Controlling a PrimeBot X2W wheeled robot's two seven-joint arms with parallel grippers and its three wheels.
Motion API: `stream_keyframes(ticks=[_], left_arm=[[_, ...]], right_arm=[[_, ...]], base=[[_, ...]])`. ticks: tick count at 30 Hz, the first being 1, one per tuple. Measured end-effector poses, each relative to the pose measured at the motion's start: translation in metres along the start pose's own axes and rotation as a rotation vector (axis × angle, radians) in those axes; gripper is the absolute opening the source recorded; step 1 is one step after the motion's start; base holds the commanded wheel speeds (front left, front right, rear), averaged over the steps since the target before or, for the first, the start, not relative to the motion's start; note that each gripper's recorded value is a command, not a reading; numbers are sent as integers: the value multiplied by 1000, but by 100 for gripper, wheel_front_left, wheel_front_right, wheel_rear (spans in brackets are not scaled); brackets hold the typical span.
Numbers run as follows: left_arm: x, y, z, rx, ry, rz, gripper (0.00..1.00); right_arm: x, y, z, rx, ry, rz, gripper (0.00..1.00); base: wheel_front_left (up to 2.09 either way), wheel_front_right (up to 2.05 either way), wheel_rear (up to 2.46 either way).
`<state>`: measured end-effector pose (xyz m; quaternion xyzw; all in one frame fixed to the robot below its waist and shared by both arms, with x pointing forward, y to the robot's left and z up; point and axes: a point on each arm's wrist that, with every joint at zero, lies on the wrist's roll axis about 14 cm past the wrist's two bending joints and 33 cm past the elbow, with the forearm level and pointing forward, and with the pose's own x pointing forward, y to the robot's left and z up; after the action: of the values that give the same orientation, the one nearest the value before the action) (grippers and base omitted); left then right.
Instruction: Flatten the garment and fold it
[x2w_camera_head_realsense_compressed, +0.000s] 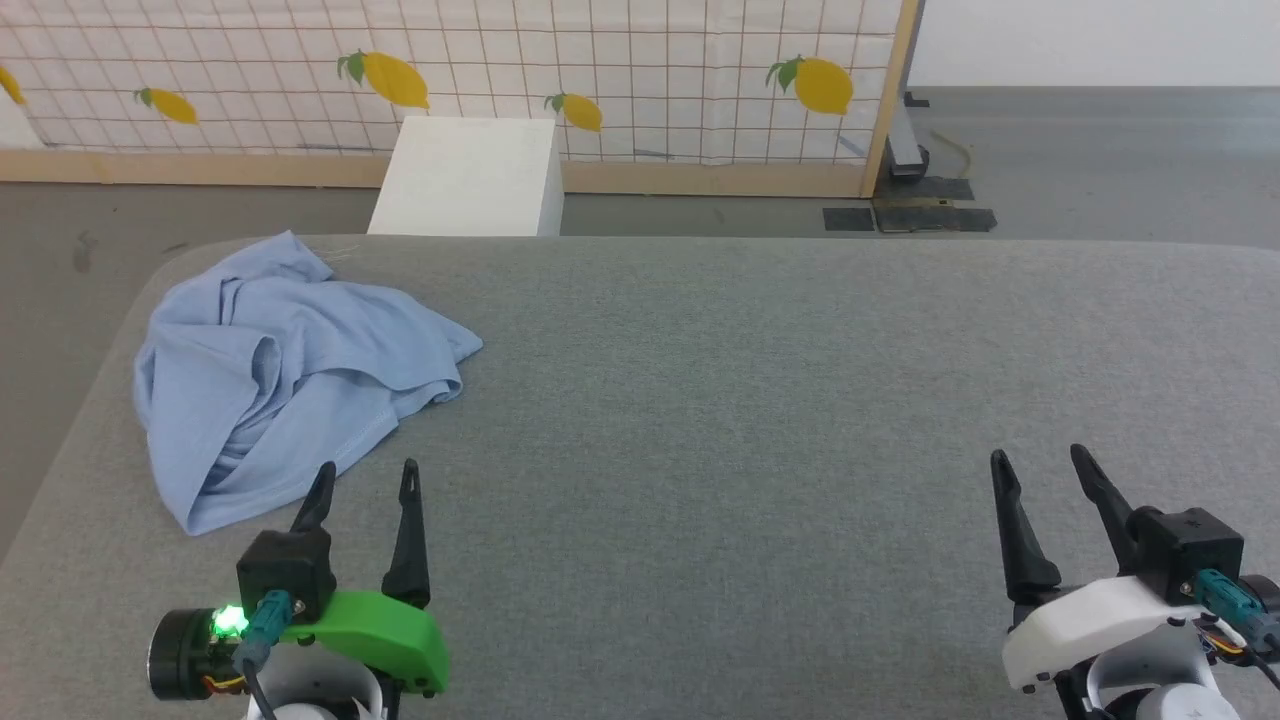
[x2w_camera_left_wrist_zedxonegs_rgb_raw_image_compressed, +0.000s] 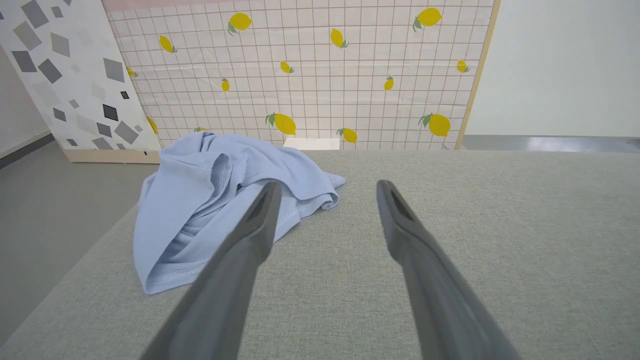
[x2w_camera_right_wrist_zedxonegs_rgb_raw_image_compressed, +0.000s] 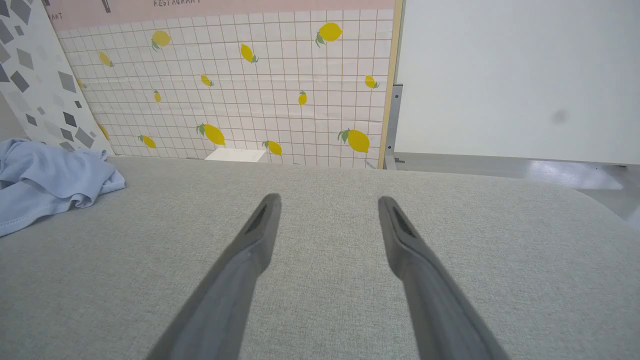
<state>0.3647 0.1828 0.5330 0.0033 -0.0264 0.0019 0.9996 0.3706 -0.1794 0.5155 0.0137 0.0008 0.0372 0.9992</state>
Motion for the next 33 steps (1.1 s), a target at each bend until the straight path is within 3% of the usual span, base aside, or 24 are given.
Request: stream_keyframes(ticks=[33], left_arm=[[-57,71,8,-34,-65,222,100]], right_arm=[[32,73,-9,51,-7,212,100]], base=[[0,0,0]])
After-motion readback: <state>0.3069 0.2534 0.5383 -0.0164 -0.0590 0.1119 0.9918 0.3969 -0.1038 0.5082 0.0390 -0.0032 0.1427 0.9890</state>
